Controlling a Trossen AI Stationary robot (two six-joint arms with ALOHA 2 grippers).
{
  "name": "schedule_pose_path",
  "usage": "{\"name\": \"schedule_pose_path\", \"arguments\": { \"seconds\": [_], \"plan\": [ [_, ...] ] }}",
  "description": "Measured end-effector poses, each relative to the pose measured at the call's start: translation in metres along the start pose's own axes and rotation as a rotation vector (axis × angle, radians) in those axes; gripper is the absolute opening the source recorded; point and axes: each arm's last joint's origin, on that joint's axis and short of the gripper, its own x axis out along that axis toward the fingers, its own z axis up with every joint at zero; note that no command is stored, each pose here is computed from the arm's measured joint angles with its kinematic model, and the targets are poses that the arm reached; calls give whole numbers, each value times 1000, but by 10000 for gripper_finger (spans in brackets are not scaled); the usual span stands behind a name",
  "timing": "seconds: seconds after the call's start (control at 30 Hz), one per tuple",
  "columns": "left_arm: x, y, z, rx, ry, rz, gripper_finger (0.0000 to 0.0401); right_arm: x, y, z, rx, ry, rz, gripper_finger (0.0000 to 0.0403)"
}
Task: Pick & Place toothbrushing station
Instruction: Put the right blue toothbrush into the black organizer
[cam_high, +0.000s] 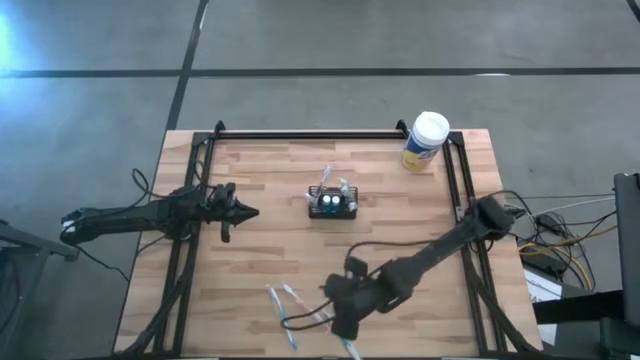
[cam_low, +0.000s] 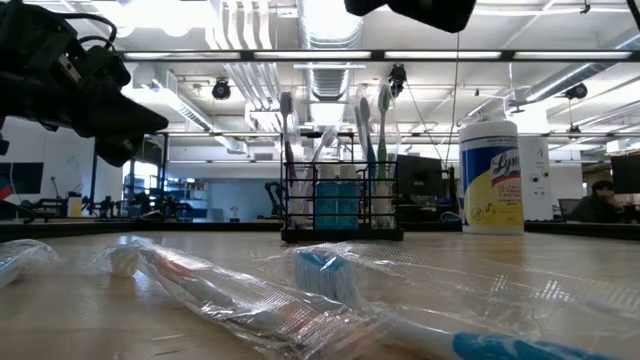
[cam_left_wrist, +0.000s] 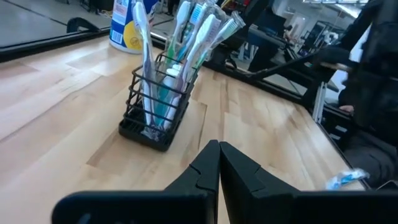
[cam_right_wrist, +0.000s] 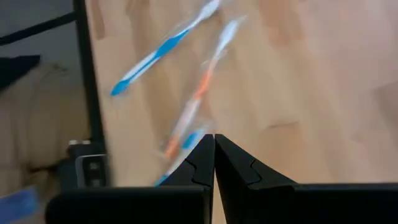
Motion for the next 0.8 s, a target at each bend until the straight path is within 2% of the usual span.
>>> {"name": "schedule_pose_path", "arguments": {
  "seconds": [0.2,0.37,0.53,0.8],
  "plan": [
    [0,0,0,22,1,-3,14,26,21,4,62,159,94,51],
    [0,0,-1,26,13,-10,14,38,27,-11,132,317,35,107],
    [0,0,-2,30,20,-12,14,51,29,-16,152,334,9,154],
    [0,0,-2,30,19,-11,14,79,21,-36,190,414,-57,186]
  ]
}}
